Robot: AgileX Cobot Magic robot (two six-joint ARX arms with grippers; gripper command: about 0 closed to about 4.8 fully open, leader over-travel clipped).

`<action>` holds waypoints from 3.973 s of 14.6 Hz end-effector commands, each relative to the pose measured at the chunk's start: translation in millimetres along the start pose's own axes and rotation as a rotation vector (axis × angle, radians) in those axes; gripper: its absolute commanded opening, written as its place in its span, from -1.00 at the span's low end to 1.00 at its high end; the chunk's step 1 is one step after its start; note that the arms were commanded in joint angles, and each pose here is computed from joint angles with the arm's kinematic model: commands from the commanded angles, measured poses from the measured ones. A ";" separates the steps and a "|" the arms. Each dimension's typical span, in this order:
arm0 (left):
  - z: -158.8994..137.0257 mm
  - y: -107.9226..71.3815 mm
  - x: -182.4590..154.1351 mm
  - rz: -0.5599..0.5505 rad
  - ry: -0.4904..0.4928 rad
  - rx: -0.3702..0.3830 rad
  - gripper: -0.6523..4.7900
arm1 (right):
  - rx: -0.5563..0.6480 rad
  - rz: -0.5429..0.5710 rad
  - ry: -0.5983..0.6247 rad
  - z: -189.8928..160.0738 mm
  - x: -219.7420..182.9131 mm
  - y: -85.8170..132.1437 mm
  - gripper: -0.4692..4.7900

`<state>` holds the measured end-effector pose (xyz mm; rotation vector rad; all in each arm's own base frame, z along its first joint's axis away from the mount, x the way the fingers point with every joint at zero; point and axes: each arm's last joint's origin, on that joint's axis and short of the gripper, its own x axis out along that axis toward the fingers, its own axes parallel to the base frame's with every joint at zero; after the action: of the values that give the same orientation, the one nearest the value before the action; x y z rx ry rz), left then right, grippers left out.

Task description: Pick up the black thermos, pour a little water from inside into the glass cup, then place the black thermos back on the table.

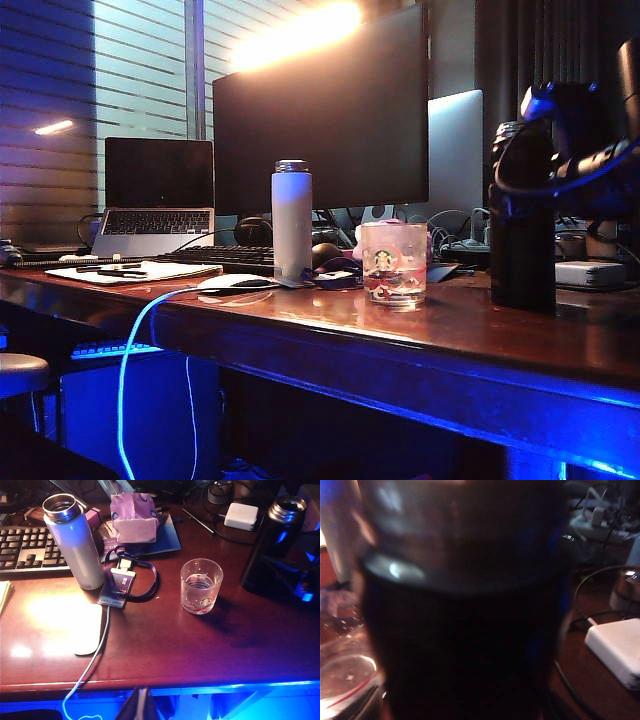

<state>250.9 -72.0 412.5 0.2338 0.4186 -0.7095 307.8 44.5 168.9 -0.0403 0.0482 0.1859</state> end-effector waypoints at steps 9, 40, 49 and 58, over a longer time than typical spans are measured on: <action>1.8 -0.1 -1.3 0.000 -0.016 0.007 -0.77 | -0.005 0.017 -0.179 31.6 -116.3 4.9 -0.82; 1.8 -0.1 -1.3 0.000 -0.016 0.007 -0.77 | 0.016 -0.259 0.114 -30.2 -215.0 -4.1 -0.82; -62.9 11.7 -55.8 0.448 -0.272 -0.069 -0.77 | 0.016 -0.258 0.114 -30.2 -215.0 -4.1 -0.82; -262.0 -59.0 -52.7 0.679 -0.371 -0.202 -0.77 | 0.016 -0.258 0.114 -30.2 -215.0 -4.1 -0.82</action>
<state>100.7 5.5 200.9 0.0551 0.0652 -0.0436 95.9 -0.4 150.4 -0.0472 0.1638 -0.0747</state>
